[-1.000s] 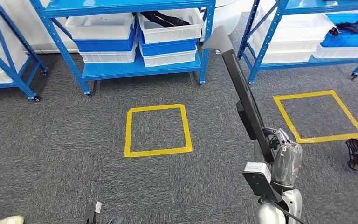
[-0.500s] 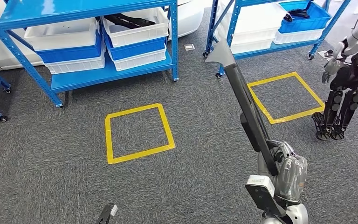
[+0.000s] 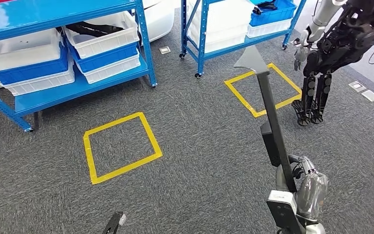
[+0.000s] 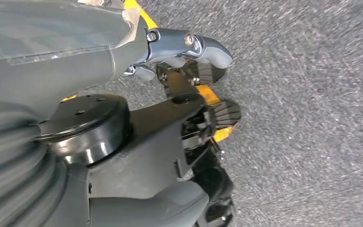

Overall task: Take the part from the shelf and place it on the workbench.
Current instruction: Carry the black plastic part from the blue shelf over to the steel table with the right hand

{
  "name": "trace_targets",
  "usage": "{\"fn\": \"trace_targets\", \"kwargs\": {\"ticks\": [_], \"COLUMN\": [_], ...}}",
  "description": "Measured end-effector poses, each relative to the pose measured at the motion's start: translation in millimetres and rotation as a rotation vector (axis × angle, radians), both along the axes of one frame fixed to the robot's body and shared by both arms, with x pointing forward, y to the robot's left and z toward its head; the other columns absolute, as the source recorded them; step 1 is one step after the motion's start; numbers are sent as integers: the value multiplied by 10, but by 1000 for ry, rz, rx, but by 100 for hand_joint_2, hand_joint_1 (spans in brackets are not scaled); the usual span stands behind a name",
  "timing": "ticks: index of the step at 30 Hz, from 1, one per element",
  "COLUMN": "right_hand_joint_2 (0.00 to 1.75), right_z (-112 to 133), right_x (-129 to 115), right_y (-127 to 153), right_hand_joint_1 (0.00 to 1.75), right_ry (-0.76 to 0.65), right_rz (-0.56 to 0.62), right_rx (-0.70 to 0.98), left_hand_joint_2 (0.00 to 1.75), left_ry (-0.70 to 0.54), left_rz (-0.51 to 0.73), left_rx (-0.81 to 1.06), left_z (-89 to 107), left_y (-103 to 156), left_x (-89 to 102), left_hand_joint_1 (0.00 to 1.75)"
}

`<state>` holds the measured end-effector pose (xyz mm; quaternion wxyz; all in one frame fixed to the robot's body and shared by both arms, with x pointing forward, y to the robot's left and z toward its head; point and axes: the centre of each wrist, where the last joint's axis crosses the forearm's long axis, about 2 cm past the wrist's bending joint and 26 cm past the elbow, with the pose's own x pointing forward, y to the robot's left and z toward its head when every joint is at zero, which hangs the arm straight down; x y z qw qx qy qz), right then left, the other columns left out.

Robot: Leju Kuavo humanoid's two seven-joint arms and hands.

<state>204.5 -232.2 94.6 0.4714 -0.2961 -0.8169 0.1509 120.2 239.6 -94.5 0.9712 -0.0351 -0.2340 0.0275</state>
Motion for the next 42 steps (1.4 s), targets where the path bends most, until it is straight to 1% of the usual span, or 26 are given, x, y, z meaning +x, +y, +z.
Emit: {"fn": "trace_targets", "kwargs": {"ticks": [6, 10, 15, 19, 24, 35, 42], "right_hand_joint_2": [175, 175, 175, 175, 175, 175, 175], "right_z": [8, -53, -72, -75, -60, -29, -67], "right_x": [79, 42, 29, 31, 52, 109, 118], "right_y": [15, 34, 64, 97, 181, 282, 279], "right_hand_joint_1": [175, 175, 175, 175, 175, 175, 175], "right_ry": [-31, -18, -13, -1, -7, -15, -7], "right_rz": [-1, -13, -12, 25, 72, 131, 149], "right_rx": [29, 69, 87, 137, 187, 235, 234], "left_hand_joint_2": [175, 175, 175, 175, 175, 175, 175], "left_ry": [-27, -10, -4, 13, 1, -9, 3], "left_rz": [14, 8, 9, 23, 19, 42, 63], "left_rx": [19, 46, 53, 56, 36, 28, 41], "left_z": [10, -5, -5, -3, -14, -9, -28], "left_y": [-12, 1, 4, 14, 18, 27, 37], "left_x": [30, -22, -20, -9, -46, -24, -96], "left_hand_joint_1": [0, 0, 0, 0, 0, 0, 0]}}
